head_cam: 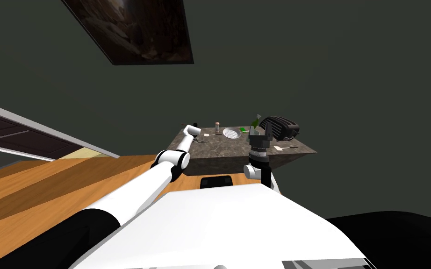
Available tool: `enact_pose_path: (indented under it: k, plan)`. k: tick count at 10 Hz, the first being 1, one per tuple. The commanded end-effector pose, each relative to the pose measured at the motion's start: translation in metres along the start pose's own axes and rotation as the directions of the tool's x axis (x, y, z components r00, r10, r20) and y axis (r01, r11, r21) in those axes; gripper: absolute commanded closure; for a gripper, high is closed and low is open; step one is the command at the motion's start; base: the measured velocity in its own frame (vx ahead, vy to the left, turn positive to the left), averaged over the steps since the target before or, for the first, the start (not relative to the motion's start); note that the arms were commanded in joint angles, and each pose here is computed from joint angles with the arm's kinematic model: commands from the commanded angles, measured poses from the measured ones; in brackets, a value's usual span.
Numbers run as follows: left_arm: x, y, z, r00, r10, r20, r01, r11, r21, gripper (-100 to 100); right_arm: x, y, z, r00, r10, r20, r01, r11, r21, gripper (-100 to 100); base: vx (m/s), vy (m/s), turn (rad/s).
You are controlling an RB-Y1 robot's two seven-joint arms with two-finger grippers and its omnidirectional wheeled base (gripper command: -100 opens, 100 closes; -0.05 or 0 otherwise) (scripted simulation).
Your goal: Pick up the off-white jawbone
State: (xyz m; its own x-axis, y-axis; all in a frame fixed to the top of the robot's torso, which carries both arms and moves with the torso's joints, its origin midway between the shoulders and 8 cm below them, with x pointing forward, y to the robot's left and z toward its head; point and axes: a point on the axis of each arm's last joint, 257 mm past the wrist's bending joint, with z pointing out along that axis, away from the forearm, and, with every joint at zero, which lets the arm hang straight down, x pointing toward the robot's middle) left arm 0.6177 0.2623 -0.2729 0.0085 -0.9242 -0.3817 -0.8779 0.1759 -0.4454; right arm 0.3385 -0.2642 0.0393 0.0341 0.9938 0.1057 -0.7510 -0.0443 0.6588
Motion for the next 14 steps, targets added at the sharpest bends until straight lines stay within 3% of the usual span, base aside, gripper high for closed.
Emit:
enact_pose_path:
  k: [1,4,5,7,8,9,10,13,14]
  plan:
    - [0.005,0.014,0.001,1.000,-0.002,-0.006,0.001,0.998,-0.057,-100,0.000,0.000,0.000,1.000,0.000,0.000,0.000,1.000,0.000,0,0.032,-0.043,-0.071]
    - [0.020,0.043,0.001,1.000,0.000,-0.025,-0.004,0.985,-0.173,-100,0.000,0.000,0.000,1.000,0.000,0.000,0.000,1.000,0.000,0,0.056,-0.077,-0.077]
    - [0.020,0.043,0.001,1.000,0.000,-0.025,-0.004,0.985,-0.173,-100,0.000,0.000,0.000,1.000,0.000,0.000,0.000,1.000,0.000,0,0.047,-0.039,-0.008]
    - [0.030,0.064,0.003,0.999,0.004,-0.038,-0.013,0.972,-0.234,-100,0.000,0.000,0.000,1.000,0.000,0.000,0.000,1.000,0.000,0,0.027,-0.021,-0.032]
    - [0.029,0.056,0.001,0.999,0.004,-0.034,-0.012,0.976,-0.216,-100,0.000,0.000,0.000,1.000,0.000,0.000,0.000,1.000,0.000,0,0.014,-0.010,-0.009]
    - [0.030,0.057,0.002,0.999,0.004,-0.035,-0.011,0.976,-0.220,0,0.000,0.000,0.000,1.000,0.000,0.000,0.000,1.000,0.000,0,0.000,0.000,0.000]
    - [0.030,0.065,0.011,0.999,0.005,-0.036,-0.013,0.976,-0.218,-100,0.000,0.000,0.000,1.000,0.000,0.000,0.000,1.000,0.000,0,0.027,-0.002,0.007]
    - [0.030,0.070,0.015,0.999,0.007,-0.037,-0.014,0.975,-0.220,-100,0.000,0.000,0.000,1.000,0.000,0.000,0.000,1.000,0.000,0,0.033,-0.002,0.008]
    - [0.030,0.070,0.016,0.999,0.006,-0.037,-0.014,0.976,-0.218,100,0.000,0.000,0.000,1.000,0.000,0.000,0.000,1.000,0.000,0,0.000,0.000,0.000]
